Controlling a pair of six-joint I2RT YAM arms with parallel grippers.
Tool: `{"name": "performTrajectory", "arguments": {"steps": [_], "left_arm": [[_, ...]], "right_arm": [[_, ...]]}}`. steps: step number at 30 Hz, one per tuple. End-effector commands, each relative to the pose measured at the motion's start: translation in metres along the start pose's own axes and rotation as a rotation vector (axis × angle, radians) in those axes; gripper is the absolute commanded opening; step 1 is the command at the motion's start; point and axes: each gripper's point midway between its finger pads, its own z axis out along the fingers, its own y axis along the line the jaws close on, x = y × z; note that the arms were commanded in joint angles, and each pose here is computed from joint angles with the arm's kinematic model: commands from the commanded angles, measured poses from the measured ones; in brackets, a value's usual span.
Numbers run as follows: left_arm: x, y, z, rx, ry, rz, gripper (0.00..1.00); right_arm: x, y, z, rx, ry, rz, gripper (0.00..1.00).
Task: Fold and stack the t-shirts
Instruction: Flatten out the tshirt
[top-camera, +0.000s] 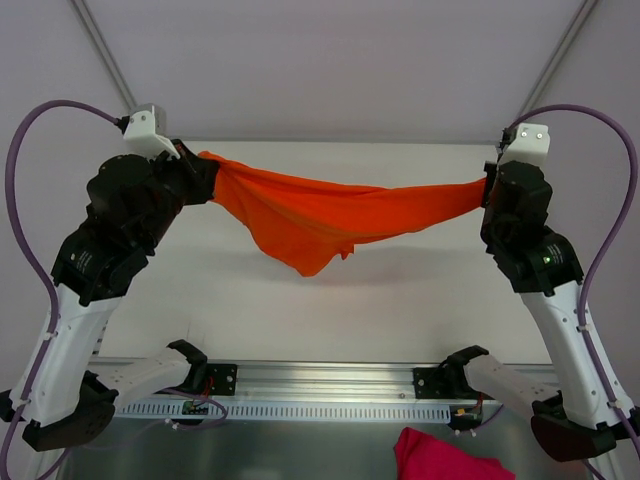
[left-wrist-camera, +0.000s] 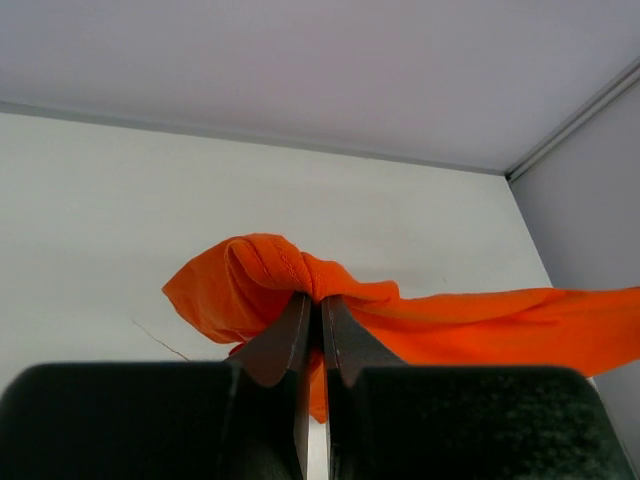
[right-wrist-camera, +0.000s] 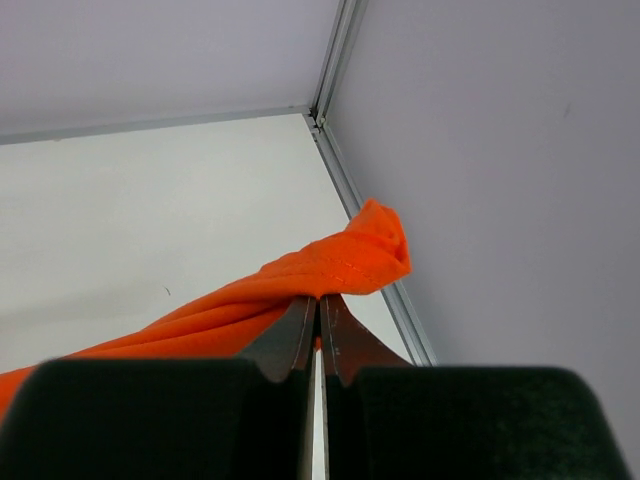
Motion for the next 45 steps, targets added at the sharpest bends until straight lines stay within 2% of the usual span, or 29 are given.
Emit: {"name": "performTrajectory", "arguments": {"steps": [1,7,12,15,18,20,24,27,31,34,40,43,45], "left_arm": [[-0.031,-0.013,-0.017,0.077,-0.085,-0.026,0.0],[-0.018,-0.007,-0.008,0.042,-0.049,-0.007,0.0],[0.014,0.002,0.016,-0.021,0.037,0.021,0.0],[0.013,-0.004,0.012,0.029,0.022,0.011,0.0],[0.007,-0.024,0.001,0.153,0.019,0.045,0.0],[0.004,-0.05,-0.013,0.309,0.036,0.058,0.0],[-0.005,-0.063,-0.037,0.4,0.044,0.036,0.0],[0.0,-0.055,-0.05,0.376,0.066,0.002,0.0],[0.034,-0.031,-0.063,0.304,0.146,-0.035,0.0],[0.058,-0.017,-0.072,0.267,0.213,-0.058,0.0],[0.066,-0.013,-0.114,0.316,0.26,-0.086,0.0],[0.069,-0.006,-0.121,0.286,0.273,-0.103,0.0],[0.088,0.007,-0.114,0.211,0.316,-0.114,0.0]], "right_arm": [[-0.018,-0.016,-0.008,0.038,-0.075,0.066,0.01],[-0.02,-0.009,-0.008,0.001,-0.068,0.055,0.01],[-0.017,0.002,-0.002,-0.021,-0.049,0.065,0.01],[-0.019,0.004,-0.001,-0.033,-0.061,0.075,0.01],[-0.017,0.003,-0.001,-0.028,-0.056,0.065,0.01],[-0.018,0.002,-0.004,-0.033,-0.065,0.075,0.01],[-0.018,-0.002,-0.014,-0.066,-0.079,0.093,0.01],[-0.014,-0.001,-0.028,-0.134,-0.05,0.107,0.01],[0.02,-0.005,-0.046,-0.169,0.065,0.101,0.01],[0.038,-0.019,-0.061,-0.157,0.084,0.127,0.01],[0.053,-0.05,-0.081,-0.099,0.089,0.099,0.01],[0.059,-0.041,-0.086,-0.16,0.136,0.085,0.01],[0.068,-0.032,-0.09,-0.202,0.18,0.096,0.01]]}}
